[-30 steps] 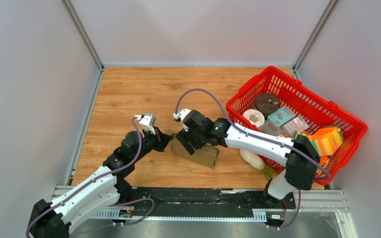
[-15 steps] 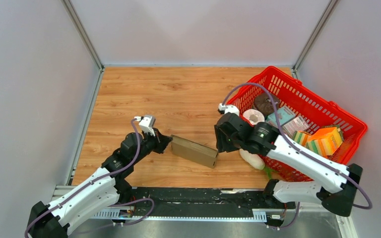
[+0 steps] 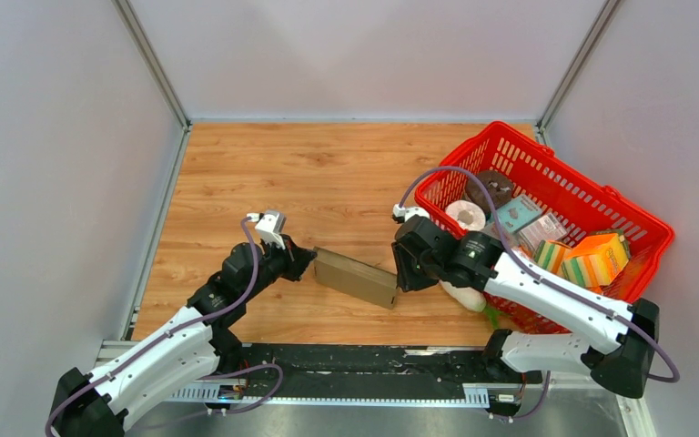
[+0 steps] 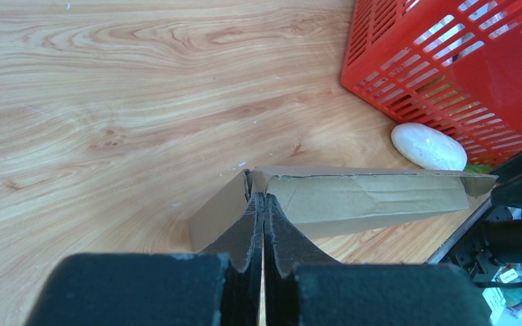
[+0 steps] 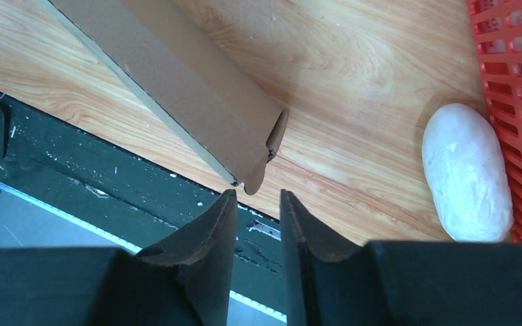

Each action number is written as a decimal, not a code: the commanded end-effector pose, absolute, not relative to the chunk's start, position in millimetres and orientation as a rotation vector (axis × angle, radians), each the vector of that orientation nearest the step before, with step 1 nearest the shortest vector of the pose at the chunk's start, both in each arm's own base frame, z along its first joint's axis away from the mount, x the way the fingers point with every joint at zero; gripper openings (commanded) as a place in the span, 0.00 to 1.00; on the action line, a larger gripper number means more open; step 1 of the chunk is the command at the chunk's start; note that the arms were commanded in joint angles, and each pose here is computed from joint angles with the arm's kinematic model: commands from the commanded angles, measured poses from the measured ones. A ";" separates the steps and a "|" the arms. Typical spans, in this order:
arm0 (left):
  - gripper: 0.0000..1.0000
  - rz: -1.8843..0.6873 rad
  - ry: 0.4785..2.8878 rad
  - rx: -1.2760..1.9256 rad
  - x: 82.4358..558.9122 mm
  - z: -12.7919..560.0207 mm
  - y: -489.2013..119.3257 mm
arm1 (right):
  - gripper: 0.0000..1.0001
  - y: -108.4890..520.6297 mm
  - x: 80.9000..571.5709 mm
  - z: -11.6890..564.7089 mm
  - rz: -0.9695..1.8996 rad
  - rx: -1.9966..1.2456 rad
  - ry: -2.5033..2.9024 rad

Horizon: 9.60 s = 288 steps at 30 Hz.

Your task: Fold the paper box

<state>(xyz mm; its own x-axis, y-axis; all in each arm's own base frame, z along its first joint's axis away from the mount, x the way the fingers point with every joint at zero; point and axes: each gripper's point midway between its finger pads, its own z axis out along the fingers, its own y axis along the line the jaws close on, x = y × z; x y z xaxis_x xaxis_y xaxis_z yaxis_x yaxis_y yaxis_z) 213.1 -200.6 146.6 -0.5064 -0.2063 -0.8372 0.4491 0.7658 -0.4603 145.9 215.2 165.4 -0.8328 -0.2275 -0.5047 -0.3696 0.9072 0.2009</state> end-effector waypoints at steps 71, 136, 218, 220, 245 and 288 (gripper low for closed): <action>0.00 -0.816 2.023 0.164 197.3 121.7 -196.0 | 0.05 236.4 146.9 131.0 0.365 -0.142 2.554; 0.00 -0.792 2.023 0.143 198.3 122.0 -191.1 | 0.64 300.4 188.0 154.7 -0.255 -1.185 1.843; 0.20 -0.701 2.000 0.289 223.3 183.4 -203.0 | 0.66 300.9 183.2 148.0 -0.197 -1.163 1.843; 0.17 -0.699 2.004 0.292 223.2 182.0 -203.5 | 0.66 300.9 182.7 148.3 -0.196 -1.164 1.842; 0.00 -0.456 2.055 0.242 203.9 135.1 -171.7 | 0.66 300.3 181.4 136.0 -0.192 -1.178 1.865; 0.12 -0.451 2.063 0.271 214.8 164.6 -186.1 | 0.65 303.5 180.3 137.8 -0.179 -1.194 1.864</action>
<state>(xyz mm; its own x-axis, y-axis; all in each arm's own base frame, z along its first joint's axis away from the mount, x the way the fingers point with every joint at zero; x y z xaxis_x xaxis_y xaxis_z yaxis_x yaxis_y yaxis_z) 209.8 -181.6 156.3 -0.5096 0.0247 -0.8601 0.3748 0.9061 -0.1961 178.5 299.5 133.2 -0.1348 -0.8059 -0.5765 -0.6650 0.5049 -0.5503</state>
